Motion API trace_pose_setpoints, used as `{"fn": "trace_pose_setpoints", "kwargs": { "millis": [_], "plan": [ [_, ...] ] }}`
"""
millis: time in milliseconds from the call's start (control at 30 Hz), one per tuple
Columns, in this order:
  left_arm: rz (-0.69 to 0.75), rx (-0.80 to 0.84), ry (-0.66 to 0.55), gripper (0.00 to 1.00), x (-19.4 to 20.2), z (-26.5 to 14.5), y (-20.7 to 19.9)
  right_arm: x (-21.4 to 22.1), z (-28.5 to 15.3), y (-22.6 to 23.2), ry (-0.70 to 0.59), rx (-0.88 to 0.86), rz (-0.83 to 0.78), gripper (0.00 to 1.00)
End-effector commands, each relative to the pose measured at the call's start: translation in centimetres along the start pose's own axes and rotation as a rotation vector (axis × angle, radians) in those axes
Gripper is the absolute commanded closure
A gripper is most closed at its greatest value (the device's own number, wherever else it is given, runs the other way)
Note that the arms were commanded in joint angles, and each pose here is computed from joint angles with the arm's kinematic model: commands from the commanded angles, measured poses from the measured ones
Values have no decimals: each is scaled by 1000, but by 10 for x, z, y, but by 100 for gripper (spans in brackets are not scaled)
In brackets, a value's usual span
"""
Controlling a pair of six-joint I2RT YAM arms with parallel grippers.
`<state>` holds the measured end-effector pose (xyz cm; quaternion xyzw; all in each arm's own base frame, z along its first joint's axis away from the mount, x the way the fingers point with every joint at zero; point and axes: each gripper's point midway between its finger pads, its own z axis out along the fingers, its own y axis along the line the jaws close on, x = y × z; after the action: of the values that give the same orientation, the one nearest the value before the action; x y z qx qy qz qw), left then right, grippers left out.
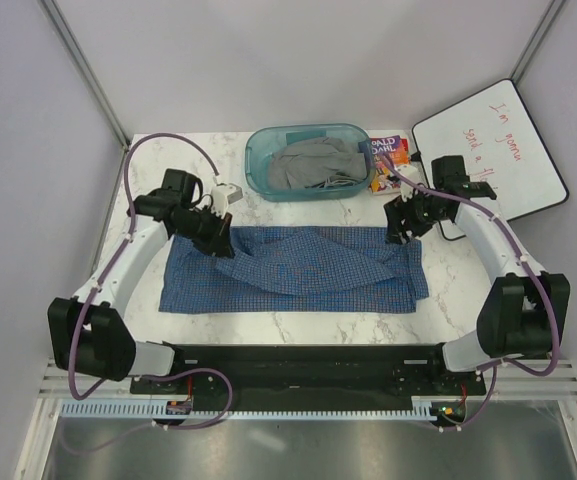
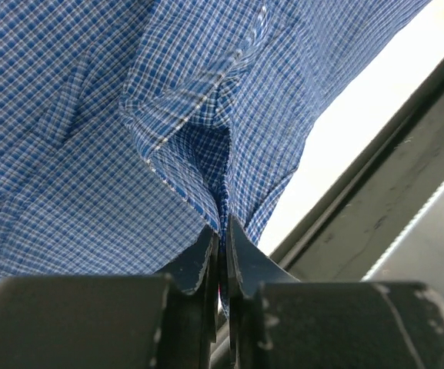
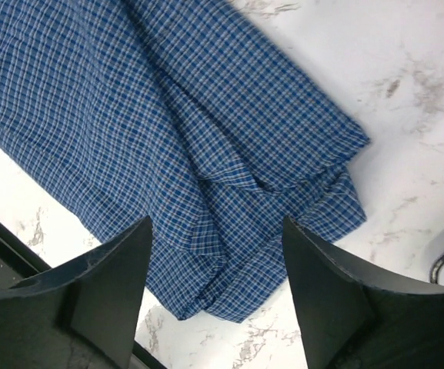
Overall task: Fold and stack the long sleeve shirts
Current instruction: Fold the shirt
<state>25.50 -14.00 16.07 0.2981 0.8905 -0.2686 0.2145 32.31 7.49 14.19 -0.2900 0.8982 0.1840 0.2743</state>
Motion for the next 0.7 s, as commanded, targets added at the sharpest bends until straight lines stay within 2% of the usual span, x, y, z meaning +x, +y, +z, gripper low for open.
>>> {"fn": "trace_pose_setpoints", "kwargs": {
  "millis": [0, 200, 333, 467, 500, 667],
  "plan": [
    [206, -32, -89, 88, -4, 0, 11, 9, 15, 17, 31, -52, -3, 27],
    [171, -75, -97, 79, 21, 22, 38, 11, 28, 23, 48, -62, -21, 39],
    [115, -116, -115, 65, 29, 25, 63, 0, 35, 36, 48, -80, -79, 43],
    [45, -90, -120, 56, 35, 25, 77, -35, 40, 48, -10, -67, -170, 43],
    [39, -66, -115, 50, 36, 27, 74, -41, 48, 58, -9, -84, -197, 43],
    [-1, -29, -121, 44, 38, 29, 77, -93, 68, 85, -79, -120, -319, 41]
  ]
}}
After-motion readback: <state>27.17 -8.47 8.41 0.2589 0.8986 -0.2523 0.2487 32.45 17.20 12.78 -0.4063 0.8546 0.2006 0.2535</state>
